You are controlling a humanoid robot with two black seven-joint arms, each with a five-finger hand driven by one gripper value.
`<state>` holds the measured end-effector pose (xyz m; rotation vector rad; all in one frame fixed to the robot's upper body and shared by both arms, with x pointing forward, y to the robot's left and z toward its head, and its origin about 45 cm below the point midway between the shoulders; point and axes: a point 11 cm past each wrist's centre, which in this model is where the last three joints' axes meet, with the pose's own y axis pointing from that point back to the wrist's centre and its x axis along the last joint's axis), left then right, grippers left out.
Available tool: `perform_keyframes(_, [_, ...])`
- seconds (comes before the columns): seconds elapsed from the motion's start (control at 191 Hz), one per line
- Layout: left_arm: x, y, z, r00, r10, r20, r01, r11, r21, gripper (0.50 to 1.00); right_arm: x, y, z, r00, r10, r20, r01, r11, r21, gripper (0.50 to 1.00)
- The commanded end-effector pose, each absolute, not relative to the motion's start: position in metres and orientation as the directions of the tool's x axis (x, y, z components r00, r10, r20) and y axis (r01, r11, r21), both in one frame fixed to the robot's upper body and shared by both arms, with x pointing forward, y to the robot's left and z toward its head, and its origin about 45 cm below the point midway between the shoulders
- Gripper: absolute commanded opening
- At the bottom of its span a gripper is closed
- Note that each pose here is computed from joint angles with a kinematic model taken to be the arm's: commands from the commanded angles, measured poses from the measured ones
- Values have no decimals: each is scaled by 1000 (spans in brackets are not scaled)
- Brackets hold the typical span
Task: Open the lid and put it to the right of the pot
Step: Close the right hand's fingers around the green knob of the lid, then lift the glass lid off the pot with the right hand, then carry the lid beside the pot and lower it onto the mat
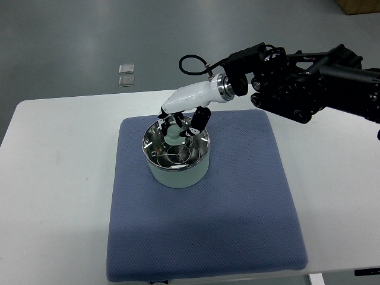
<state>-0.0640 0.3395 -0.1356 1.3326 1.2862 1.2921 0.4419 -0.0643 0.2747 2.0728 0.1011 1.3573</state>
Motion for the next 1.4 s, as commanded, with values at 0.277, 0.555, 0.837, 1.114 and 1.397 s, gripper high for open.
perform_keyframes(0.277, [-64, 340, -136, -65, 992, 112, 107, -105, 989, 1000, 443, -70, 276, 468, 371, 802, -278, -799, 533, 500])
perform_keyframes(0.555, [-64, 340, -136, -65, 992, 112, 107, -105, 989, 1000, 448, -72, 293, 474, 326, 818, -293, -818, 496, 500])
perform_keyframes(0.837, [-64, 339, -136, -67, 992, 109, 107, -102, 989, 1000, 458, -98, 317, 489, 319, 812, -329, -795, 510, 500])
perform_keyframes(1.114, [-64, 338, -136, -67, 992, 108, 107, -100, 989, 1000, 460, -177, 326, 536, 270, 800, -410, -745, 526, 500])
perform_keyframes(1.397, [-63, 338, -136, -67, 992, 107, 105, -100, 989, 1000, 450, -246, 306, 587, 202, 784, -480, -693, 537, 500])
